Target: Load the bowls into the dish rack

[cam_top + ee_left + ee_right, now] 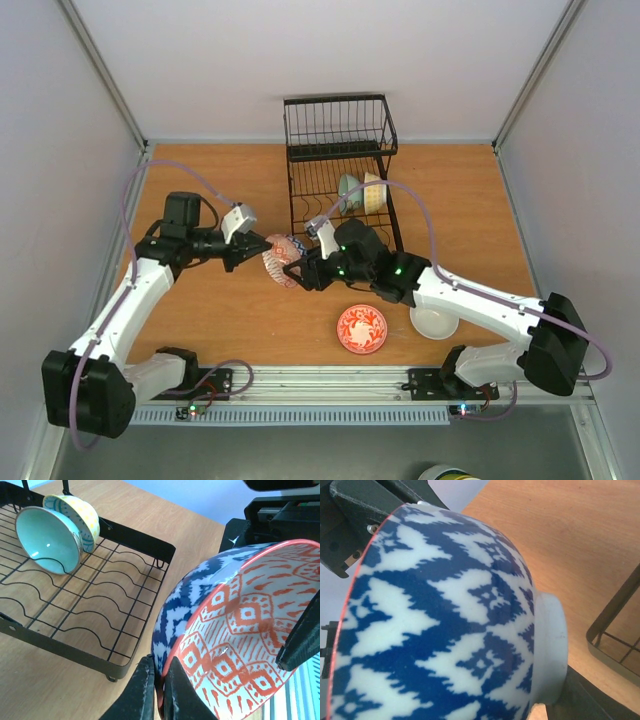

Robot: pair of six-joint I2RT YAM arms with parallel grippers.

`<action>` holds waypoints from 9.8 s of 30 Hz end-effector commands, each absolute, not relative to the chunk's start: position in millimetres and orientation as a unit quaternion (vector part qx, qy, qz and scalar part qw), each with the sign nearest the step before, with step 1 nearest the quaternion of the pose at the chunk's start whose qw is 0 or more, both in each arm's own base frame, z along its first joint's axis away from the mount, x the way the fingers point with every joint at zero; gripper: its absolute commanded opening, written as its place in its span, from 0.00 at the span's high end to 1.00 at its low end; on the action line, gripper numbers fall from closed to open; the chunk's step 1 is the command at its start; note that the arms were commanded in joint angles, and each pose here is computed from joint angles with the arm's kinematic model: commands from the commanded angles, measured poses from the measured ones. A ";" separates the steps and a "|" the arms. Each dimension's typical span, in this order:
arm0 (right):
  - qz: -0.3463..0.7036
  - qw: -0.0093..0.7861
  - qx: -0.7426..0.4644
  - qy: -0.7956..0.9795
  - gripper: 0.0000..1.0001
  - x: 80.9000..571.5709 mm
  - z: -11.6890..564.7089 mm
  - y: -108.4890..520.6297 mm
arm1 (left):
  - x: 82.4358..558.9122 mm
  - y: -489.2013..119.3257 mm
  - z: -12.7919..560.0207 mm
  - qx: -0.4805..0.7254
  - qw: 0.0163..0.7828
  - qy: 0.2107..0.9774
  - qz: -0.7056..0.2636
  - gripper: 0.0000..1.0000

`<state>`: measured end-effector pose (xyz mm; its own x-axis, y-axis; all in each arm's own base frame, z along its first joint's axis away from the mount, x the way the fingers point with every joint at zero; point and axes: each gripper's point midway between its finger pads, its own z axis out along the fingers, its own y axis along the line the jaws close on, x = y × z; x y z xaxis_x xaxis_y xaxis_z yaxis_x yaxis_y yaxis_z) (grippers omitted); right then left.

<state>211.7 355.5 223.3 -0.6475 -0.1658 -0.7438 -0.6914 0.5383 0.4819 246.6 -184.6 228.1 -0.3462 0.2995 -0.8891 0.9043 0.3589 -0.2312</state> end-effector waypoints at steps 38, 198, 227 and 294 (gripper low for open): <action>-0.221 0.347 -0.193 0.891 0.99 442.5 152.0 294.9 | 296.4 -154.6 233.2 0.313 0.464 0.782 -0.273 0.03; 0.033 0.397 -0.255 0.881 0.99 302.4 254.7 357.6 | 290.8 -169.5 212.3 0.337 0.399 0.788 -0.327 0.10; 0.150 0.414 -0.277 0.854 0.72 275.0 263.4 358.8 | 278.6 -183.3 203.2 0.365 0.348 0.784 -0.363 0.99; -0.052 0.341 -0.169 0.923 0.99 377.7 195.6 306.6 | 291.8 -157.8 229.5 0.324 0.440 0.779 -0.308 0.14</action>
<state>359.9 333.7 184.0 -0.7420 -0.2906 -0.6042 -0.3746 0.9271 0.0142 285.9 -160.1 221.5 -0.4496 0.2433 -0.8594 0.7740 0.5863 -0.2389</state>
